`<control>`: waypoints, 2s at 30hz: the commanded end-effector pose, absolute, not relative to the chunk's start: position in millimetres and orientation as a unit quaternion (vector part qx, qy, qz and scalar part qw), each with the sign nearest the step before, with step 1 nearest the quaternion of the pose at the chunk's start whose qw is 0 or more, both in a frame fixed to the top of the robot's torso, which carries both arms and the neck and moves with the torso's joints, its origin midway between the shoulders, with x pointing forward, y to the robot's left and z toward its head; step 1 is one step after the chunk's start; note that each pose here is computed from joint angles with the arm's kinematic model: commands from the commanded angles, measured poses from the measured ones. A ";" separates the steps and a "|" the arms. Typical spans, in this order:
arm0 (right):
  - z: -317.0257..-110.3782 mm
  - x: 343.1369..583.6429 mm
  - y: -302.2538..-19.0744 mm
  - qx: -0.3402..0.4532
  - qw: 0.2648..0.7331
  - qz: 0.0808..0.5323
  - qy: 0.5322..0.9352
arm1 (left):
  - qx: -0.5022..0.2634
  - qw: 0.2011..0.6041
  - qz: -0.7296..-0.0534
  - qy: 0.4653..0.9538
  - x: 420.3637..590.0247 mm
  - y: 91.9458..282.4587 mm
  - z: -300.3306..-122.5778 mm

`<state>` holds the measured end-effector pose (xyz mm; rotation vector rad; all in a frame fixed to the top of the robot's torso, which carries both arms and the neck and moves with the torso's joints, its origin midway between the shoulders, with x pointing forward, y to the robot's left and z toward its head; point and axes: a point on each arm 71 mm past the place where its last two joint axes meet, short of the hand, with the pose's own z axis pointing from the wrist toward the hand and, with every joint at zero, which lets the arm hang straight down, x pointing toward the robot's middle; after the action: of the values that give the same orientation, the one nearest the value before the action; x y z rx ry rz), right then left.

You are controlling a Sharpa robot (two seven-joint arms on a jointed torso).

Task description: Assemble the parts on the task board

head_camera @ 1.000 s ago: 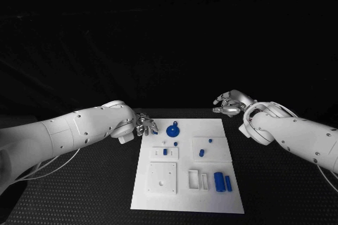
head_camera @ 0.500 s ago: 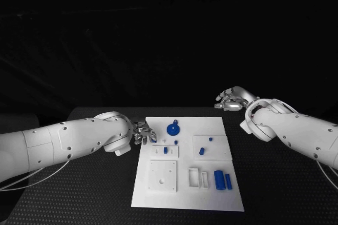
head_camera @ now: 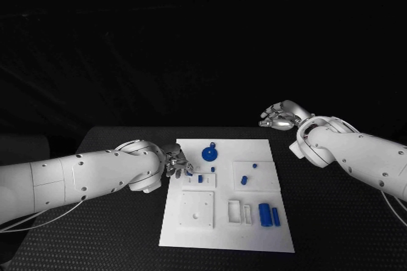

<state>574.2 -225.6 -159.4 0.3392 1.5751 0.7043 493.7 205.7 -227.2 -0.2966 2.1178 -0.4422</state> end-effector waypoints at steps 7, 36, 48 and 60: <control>-158.5 573.5 -223.8 0.148 0.634 0.320 0.689 | -0.095 0.478 -0.161 0.858 490.2 201.7 -234.4; -158.3 571.7 -221.2 0.145 0.630 0.323 0.691 | -0.087 0.472 -0.149 0.865 490.0 203.3 -248.2; -158.4 571.5 -221.3 0.145 0.630 0.323 0.691 | -0.083 0.465 -0.151 0.868 488.5 200.4 -252.6; -158.3 570.4 -220.7 0.144 0.628 0.325 0.693 | -0.072 0.464 -0.143 0.871 490.0 200.0 -253.5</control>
<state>570.9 -221.9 -158.5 0.3402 1.5799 0.7324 491.3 202.8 -251.1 -0.2162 2.1217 -0.3592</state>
